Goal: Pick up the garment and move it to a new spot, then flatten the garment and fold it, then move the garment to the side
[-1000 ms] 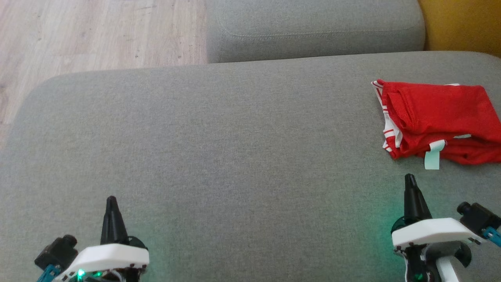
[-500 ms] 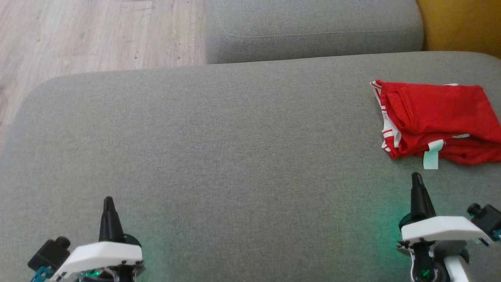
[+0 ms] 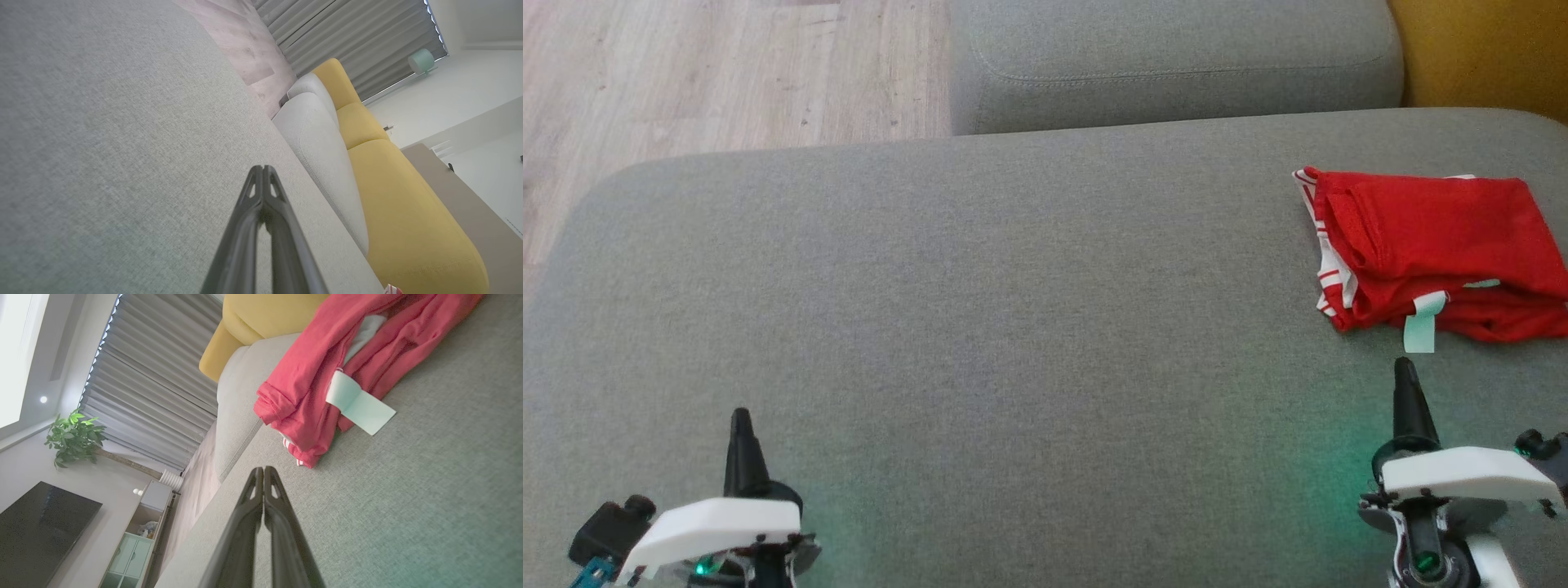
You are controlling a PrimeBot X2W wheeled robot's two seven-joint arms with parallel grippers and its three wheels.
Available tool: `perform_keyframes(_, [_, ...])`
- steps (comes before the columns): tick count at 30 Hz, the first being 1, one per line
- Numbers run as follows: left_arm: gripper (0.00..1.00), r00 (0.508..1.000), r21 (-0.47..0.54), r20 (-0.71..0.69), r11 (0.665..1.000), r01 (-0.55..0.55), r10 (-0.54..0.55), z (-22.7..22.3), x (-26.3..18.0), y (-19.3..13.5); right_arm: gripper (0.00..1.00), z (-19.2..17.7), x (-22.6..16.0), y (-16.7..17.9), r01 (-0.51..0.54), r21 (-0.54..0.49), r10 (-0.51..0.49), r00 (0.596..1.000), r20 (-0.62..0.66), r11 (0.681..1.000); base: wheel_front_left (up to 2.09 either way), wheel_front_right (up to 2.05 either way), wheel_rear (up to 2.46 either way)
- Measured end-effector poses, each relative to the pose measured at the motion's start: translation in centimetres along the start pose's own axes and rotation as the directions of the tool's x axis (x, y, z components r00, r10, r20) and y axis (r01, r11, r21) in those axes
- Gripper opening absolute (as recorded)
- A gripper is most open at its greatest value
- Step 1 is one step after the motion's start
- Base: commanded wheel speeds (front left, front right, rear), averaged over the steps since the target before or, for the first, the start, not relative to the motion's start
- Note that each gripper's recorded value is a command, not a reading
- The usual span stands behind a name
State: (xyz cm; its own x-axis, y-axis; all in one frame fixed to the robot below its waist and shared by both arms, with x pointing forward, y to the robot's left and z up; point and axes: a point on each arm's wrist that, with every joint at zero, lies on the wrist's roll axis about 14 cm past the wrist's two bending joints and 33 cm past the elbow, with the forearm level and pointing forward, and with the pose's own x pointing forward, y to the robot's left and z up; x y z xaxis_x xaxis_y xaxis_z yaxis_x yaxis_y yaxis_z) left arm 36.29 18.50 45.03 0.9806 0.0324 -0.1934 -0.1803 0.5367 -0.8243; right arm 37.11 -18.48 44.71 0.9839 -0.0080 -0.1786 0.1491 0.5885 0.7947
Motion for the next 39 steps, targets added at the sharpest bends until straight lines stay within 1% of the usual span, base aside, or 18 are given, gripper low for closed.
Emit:
perform_keyframes(12, [0.00,1.000,-0.118,-0.012,0.993,0.011,-0.012,0.1,0.1,-0.3,0.00,0.7,0.0,0.0,-0.001,0.132,-0.001,1.000,0.010,0.991,0.00,0.00,0.00])
perform_keyframes(25, [0.00,1.000,-0.233,-0.014,0.972,0.017,-0.021,0.4,0.2,-0.4,0.00,1.3,0.0,0.2,-0.013,0.258,0.008,1.000,0.019,0.966,0.00,0.00,0.00])
perform_keyframes(39, [0.00,0.998,-0.362,-0.016,0.931,0.046,-0.056,0.8,0.4,-1.0,0.00,2.2,-0.1,0.5,-0.034,0.400,0.022,0.999,0.036,0.916,0.00,0.00,0.00])
